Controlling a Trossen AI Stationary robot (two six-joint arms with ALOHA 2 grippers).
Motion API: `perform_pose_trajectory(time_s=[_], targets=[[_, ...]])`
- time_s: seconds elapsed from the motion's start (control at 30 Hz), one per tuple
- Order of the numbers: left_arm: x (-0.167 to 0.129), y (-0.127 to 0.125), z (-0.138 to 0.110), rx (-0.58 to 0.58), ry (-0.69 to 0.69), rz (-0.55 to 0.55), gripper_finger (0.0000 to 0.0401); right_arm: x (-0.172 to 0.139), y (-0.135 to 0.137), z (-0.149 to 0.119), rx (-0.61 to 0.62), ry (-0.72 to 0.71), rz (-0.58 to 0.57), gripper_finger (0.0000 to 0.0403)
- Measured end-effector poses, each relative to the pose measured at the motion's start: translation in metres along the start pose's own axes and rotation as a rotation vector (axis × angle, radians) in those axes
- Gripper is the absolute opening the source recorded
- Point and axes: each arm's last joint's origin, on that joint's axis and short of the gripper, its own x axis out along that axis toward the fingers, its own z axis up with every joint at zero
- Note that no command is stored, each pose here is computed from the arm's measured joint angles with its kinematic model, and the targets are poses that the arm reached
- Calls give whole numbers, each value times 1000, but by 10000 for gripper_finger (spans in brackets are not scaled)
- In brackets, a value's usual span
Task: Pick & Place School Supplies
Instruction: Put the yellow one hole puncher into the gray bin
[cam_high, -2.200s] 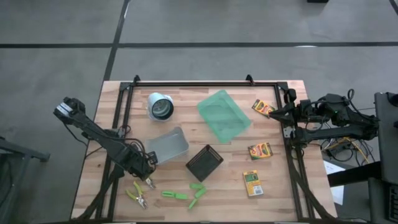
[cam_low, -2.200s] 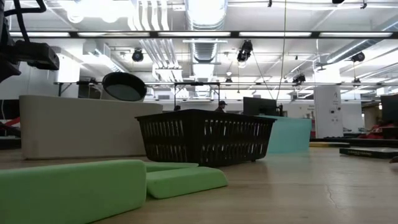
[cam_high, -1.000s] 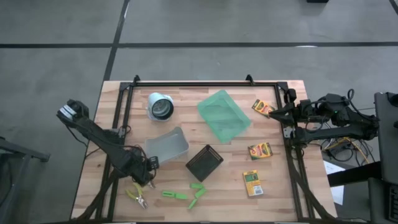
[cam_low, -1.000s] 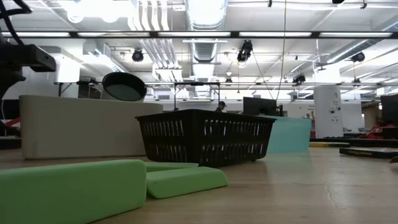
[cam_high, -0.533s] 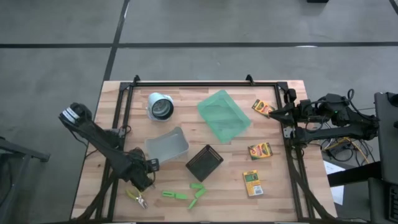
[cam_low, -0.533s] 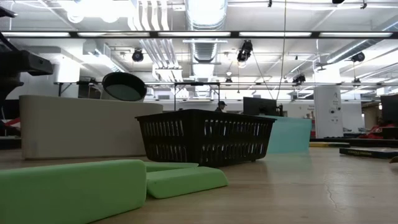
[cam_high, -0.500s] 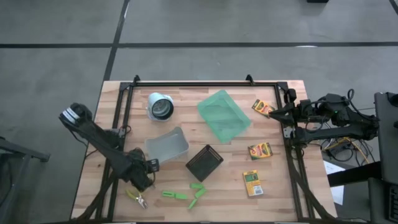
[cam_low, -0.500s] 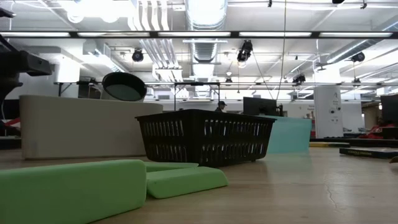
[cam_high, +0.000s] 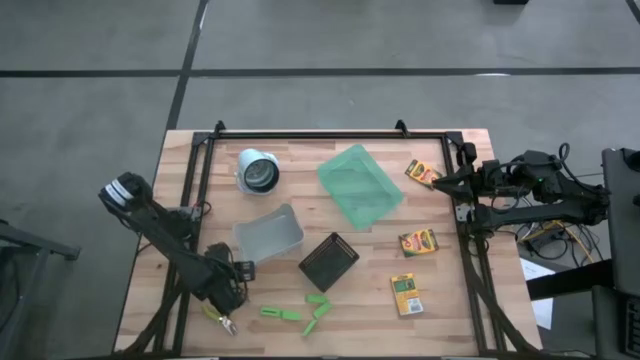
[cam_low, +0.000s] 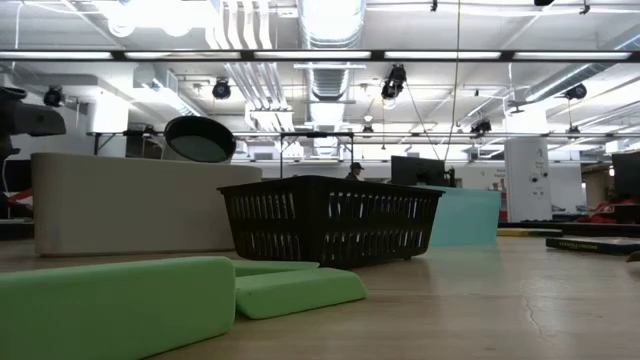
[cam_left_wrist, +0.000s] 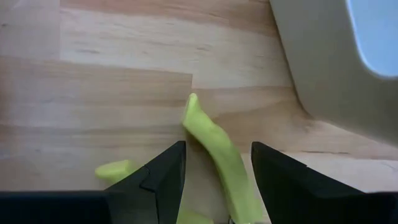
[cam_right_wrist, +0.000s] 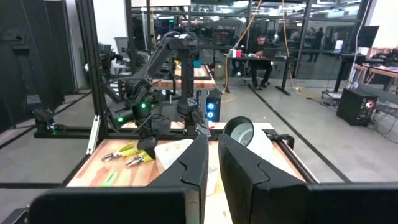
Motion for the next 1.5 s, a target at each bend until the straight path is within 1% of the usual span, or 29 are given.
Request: perform_pose_trajectory(time_s=[0.3,0.4,0.93,1.07,1.27,1.37,1.5], targets=[[5,-1,-3,21,-13,3,188,0,0,0,0,0,0,36],[5,-1,-3,21,-13,4,180,0,0,0,0,0,0,36],[4,-1,-3,33,0,0,72,0,0,0,0,0,0,36],[4,-1,-3,32,5,-3,52,0,0,0,0,0,0,36],[2,-1,-3,38,7,-5,53,0,0,0,0,0,0,36],[-2,-4,-4,35,14,-17,53,0,0,0,0,0,0,36],[-11,-5,-3,38,15,0,53,0,0,0,0,0,0,36]])
